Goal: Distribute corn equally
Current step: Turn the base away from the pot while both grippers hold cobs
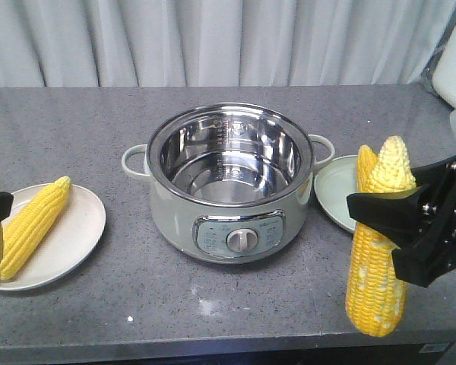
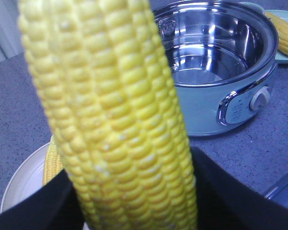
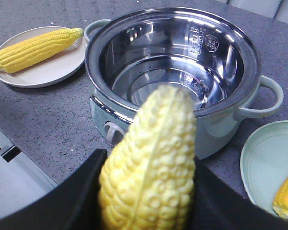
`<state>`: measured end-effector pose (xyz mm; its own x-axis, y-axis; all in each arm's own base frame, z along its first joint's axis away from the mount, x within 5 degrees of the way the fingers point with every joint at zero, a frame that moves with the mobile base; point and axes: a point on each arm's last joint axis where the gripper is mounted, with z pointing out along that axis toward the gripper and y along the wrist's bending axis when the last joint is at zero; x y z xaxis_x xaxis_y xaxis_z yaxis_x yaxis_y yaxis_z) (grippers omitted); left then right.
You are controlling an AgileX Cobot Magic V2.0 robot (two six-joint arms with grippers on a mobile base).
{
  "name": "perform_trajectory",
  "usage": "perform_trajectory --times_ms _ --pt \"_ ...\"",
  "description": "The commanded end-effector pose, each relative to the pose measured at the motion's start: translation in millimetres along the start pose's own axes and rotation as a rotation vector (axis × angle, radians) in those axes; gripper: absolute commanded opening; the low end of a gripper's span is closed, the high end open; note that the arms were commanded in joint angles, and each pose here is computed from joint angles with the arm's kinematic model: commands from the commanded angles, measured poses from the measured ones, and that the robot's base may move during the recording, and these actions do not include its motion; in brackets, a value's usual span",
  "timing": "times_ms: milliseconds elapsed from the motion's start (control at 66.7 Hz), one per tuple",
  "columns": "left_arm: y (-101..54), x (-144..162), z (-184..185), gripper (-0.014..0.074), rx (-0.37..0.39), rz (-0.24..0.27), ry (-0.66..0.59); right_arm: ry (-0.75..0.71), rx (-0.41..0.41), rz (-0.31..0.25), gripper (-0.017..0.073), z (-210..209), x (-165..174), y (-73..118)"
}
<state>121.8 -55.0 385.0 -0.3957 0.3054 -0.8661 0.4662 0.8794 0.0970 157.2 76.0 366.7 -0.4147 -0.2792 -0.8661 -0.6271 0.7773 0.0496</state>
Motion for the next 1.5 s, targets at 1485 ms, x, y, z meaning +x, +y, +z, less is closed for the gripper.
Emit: perform_trajectory --times_ms 1485 --pt "0.9 -12.3 -6.2 0.0261 -0.006 -0.007 -0.095 -0.087 0.028 0.0 0.0222 -7.8 -12.5 -0.9"
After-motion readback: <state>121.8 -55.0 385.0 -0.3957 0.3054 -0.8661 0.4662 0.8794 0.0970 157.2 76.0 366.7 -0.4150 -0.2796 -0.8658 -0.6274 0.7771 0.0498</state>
